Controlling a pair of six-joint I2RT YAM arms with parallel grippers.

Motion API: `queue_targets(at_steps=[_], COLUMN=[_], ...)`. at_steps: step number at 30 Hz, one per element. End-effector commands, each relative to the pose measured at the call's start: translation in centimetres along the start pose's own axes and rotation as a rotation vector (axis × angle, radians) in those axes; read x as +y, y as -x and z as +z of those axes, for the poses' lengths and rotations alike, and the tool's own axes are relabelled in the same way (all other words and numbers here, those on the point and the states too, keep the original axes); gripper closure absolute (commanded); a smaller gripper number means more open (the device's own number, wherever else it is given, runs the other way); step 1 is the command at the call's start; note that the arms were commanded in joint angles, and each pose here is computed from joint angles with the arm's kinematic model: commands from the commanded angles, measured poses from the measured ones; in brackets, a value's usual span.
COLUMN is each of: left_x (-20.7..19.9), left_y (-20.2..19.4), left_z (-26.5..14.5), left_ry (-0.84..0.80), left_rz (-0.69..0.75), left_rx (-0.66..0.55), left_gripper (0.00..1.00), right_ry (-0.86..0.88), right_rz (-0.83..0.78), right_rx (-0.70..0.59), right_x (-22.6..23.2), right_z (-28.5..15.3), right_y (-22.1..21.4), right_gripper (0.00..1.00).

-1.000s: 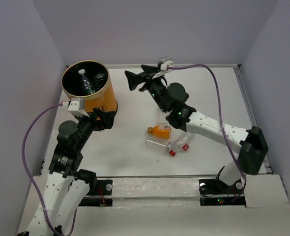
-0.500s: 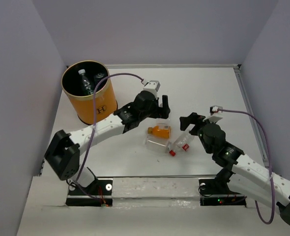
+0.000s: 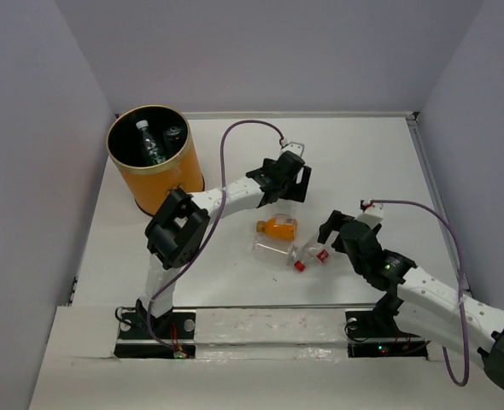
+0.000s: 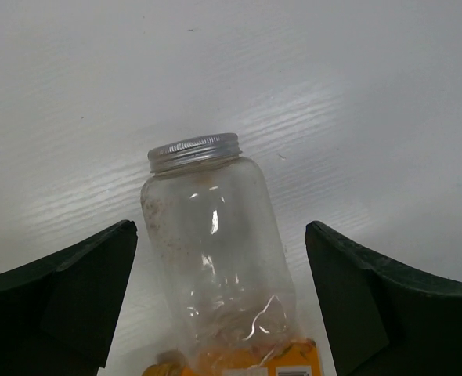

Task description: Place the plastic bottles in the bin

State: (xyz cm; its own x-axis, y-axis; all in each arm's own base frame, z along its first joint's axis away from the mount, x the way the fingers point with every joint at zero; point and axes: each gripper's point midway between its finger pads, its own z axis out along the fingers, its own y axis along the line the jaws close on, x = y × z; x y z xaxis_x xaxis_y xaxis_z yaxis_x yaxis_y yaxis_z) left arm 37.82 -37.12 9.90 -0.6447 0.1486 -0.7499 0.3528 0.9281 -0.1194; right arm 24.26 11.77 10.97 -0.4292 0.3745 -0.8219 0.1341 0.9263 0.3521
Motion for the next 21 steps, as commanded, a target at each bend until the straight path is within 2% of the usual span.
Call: queue_targets(at_steps=[1,10,12,13,16,21], left_x=[0.0,1.7,2.2,2.6,2.7,2.3], left_y=[0.6,-2.2,-2.2,-1.9,-0.6,2.5], left_z=[0.6,2.7,2.8,2.8,2.5,1.8], left_ry=[0.023,0.103,0.131,0.142,0.12,0.049], left_rz=[0.043,0.068,0.072,0.066,0.04,-0.012], left_rx=[0.009,0.056,0.043,0.025,-0.02,-0.092], left_gripper=[0.01,0.02,0.07,0.18,0.35,0.37], right_ry=[-0.043,-0.019,0.005,0.003,-0.009,-0.03], right_rz=[0.025,0.001,0.016,0.021,0.03,0.074], right_rx=[0.005,0.132,0.15,0.164,0.181,0.175], right_x=[-0.7,0.4,1.1,1.3,1.4,1.9], right_z=[0.6,2.4,2.7,3.0,3.4,4.1], right_y=[-0.6,-3.8,-4.3,-4.8,-5.2,-5.2], right_gripper=[0.0,0.0,0.0,0.0,0.01,0.07])
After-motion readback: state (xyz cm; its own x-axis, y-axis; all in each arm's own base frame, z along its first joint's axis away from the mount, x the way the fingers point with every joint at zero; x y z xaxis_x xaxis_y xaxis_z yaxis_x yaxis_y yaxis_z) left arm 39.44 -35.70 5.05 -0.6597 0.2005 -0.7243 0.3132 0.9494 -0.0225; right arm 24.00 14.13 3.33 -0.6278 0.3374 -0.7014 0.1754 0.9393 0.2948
